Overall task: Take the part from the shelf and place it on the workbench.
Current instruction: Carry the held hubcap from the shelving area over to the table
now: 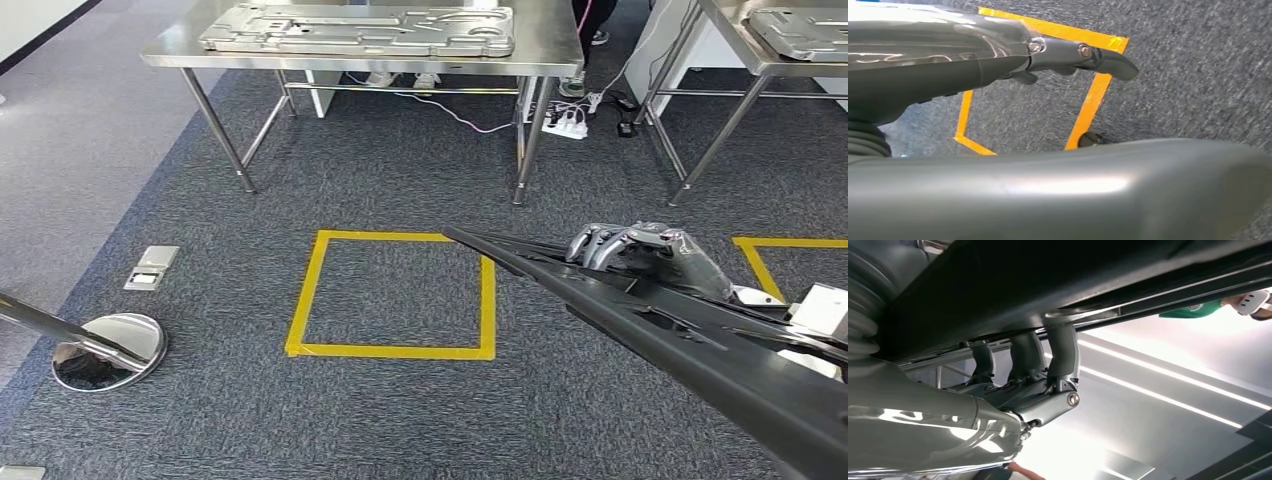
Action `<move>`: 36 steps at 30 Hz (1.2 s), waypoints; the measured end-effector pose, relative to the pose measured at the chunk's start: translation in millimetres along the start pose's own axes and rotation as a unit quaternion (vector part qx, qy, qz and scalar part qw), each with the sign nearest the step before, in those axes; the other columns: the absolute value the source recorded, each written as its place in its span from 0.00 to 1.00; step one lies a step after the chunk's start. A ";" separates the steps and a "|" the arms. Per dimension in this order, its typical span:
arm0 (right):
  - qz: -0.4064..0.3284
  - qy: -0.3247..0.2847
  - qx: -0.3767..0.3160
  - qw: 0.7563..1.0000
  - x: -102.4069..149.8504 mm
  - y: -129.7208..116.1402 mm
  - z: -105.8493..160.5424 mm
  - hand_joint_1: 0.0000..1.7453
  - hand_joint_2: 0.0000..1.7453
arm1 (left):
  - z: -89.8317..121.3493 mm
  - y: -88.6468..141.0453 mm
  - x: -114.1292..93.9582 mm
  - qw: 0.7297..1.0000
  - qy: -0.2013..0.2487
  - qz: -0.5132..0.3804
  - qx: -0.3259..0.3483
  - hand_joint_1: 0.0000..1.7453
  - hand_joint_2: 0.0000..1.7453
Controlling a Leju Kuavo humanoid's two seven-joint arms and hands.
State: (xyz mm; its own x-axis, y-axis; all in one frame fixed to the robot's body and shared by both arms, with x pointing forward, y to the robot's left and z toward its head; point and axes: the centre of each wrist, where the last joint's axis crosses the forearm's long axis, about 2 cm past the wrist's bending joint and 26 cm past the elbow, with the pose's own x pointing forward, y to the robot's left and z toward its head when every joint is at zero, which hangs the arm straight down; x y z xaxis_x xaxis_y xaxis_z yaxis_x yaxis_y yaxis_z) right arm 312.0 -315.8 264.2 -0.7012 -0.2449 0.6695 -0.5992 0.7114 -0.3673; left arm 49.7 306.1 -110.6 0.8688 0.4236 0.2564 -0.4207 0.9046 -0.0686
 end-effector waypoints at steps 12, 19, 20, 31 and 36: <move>-0.001 0.005 -0.004 1.000 -1.2 0.3 1.2 1.00 1.00 | 0.0 -1.0 -0.6 1.000 0.000 -0.001 -0.002 0.00 1.00; 0.000 0.004 -0.005 1.000 -0.5 -0.7 0.8 1.00 1.00 | 0.0 -4.3 -0.9 1.000 0.000 -0.001 -0.006 0.00 1.00; 0.000 0.003 -0.005 1.000 -0.3 -0.9 0.6 1.00 1.00 | -0.1 -4.8 -0.7 1.000 -0.001 -0.001 -0.006 0.00 1.00; -0.002 -0.001 -0.004 1.000 -0.4 -0.7 0.7 1.00 1.00 | 0.2 -2.8 -1.9 1.000 -0.001 -0.001 -0.004 0.00 1.00; -0.002 -0.004 -0.004 1.000 0.5 -2.5 0.7 1.00 1.00 | 0.3 -2.4 -2.7 1.000 -0.001 -0.002 -0.004 0.00 1.00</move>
State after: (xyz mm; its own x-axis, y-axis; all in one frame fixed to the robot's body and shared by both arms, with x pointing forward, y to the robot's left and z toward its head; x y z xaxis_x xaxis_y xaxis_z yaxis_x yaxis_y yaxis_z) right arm 313.0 -318.2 265.1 -0.7020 -0.2526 0.6659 -0.5987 0.7156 -0.3598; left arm 48.2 302.8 -110.8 0.8699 0.4205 0.2579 -0.4156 0.9064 -0.0761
